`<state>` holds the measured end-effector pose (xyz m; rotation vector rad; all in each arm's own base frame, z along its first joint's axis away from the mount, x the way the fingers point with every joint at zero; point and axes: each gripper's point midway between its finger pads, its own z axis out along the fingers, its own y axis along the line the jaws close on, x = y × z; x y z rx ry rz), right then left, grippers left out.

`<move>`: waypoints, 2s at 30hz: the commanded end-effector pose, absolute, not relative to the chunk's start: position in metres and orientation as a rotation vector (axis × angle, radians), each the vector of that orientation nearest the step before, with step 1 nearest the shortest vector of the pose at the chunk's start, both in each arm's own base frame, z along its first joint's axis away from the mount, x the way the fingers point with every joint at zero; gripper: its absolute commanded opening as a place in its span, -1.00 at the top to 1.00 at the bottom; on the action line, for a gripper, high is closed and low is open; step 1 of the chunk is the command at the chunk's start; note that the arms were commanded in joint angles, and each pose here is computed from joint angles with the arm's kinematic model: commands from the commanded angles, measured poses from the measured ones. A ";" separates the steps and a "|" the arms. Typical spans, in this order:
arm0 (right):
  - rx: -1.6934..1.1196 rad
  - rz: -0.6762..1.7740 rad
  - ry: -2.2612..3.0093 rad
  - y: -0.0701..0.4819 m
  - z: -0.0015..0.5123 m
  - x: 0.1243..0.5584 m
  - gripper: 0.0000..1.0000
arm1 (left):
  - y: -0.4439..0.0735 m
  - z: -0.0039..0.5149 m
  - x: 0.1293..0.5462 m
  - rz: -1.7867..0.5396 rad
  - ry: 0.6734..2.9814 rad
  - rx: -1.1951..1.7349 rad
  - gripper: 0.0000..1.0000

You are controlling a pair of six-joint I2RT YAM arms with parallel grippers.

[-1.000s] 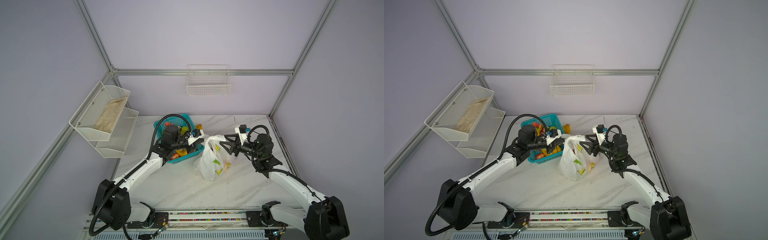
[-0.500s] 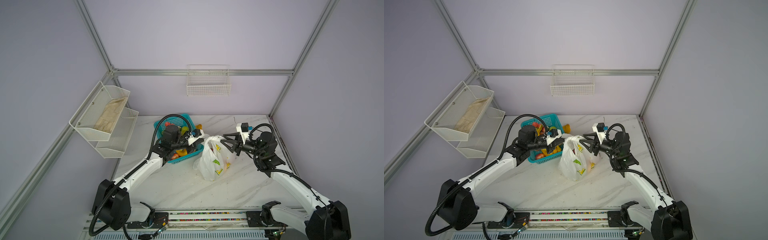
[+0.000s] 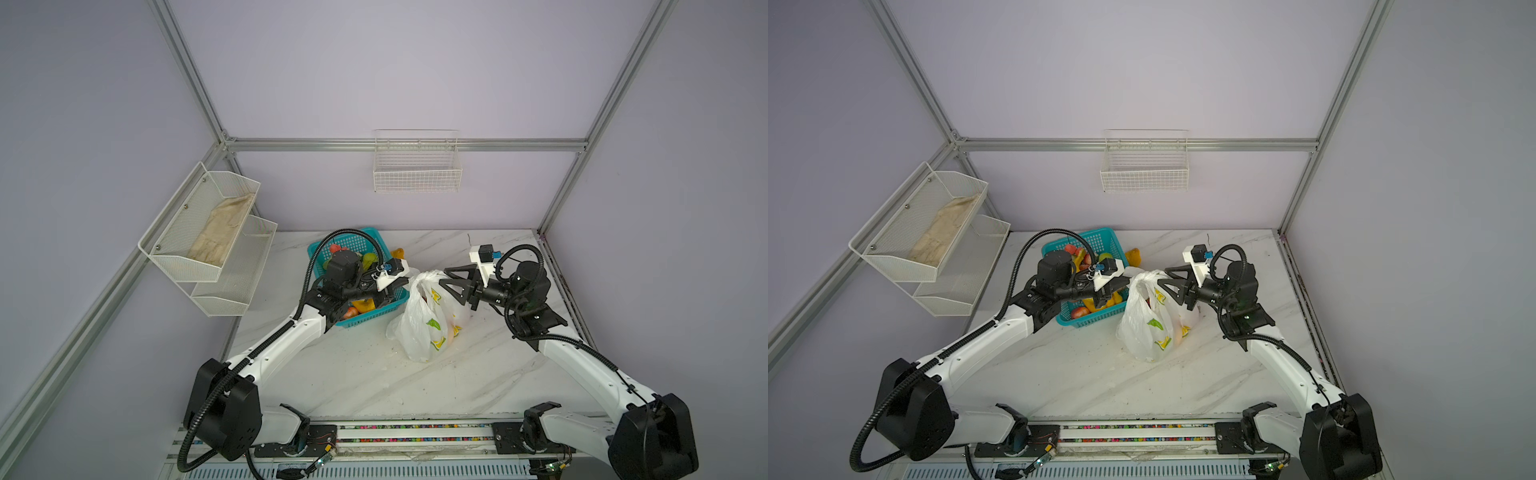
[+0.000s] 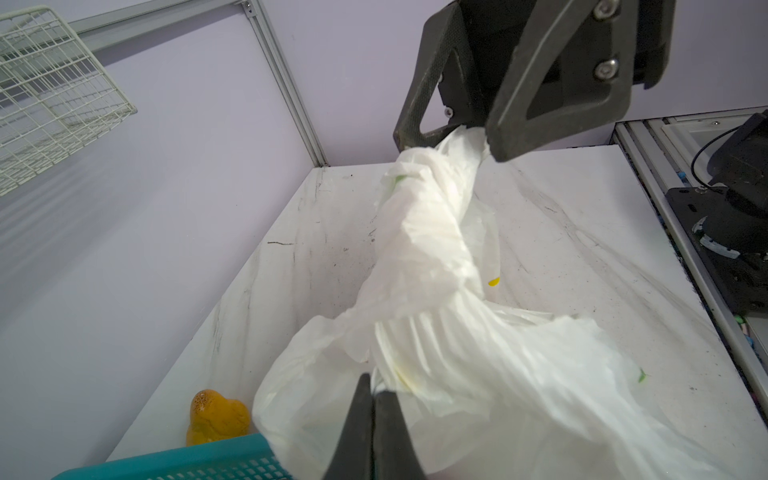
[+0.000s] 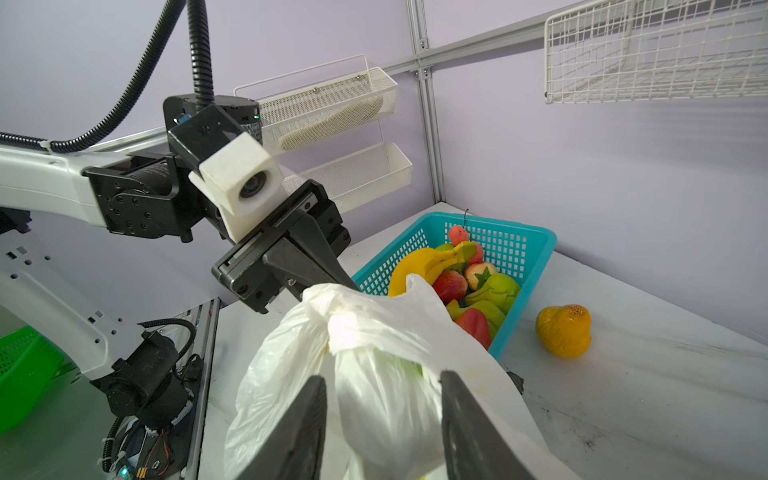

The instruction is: Place the fake fruits into the plastic bag and tie a complex knot

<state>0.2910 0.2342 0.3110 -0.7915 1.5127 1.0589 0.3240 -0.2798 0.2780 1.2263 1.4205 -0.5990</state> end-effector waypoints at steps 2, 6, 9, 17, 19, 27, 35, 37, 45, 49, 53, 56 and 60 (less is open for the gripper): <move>-0.814 1.046 1.494 0.236 0.313 0.293 0.08 | -0.282 0.296 0.323 -0.585 1.361 1.212 1.00; -0.813 1.045 1.495 0.236 0.310 0.295 0.15 | -0.283 0.295 0.322 -0.588 1.363 1.214 1.00; -0.816 1.049 1.493 0.236 0.310 0.294 0.33 | -0.283 0.296 0.321 -0.586 1.360 1.212 1.00; -0.810 1.026 1.505 0.234 0.312 0.294 0.82 | -0.279 0.294 0.321 -0.560 1.375 1.201 1.00; -0.788 1.013 1.522 0.232 0.312 0.295 0.90 | -0.276 0.293 0.323 -0.538 1.392 1.185 1.00; -0.609 1.001 1.683 0.217 0.294 0.302 1.00 | -0.251 0.280 0.346 -0.380 1.552 1.052 1.00; -0.447 1.017 1.867 0.205 0.271 0.303 1.00 | -0.222 0.266 0.366 -0.207 1.681 0.919 1.00; -0.415 1.025 1.917 0.203 0.262 0.303 1.00 | -0.214 0.259 0.373 -0.159 1.724 0.886 1.00; -0.210 0.910 2.120 0.162 0.220 0.315 1.00 | -0.176 0.228 0.391 0.036 1.879 0.769 1.00; -0.174 0.833 2.169 0.152 0.207 0.322 1.00 | -0.167 0.219 0.396 0.086 1.919 0.731 1.00; -0.257 0.845 2.119 0.159 0.218 0.322 1.00 | -0.183 0.227 0.389 -0.019 1.872 0.780 1.00; -0.263 0.879 2.075 0.163 0.227 0.324 1.00 | -0.204 0.233 0.377 -0.128 1.773 0.903 1.00; -0.277 0.912 2.071 0.168 0.227 0.326 1.00 | -0.214 0.237 0.374 -0.126 1.699 0.997 0.90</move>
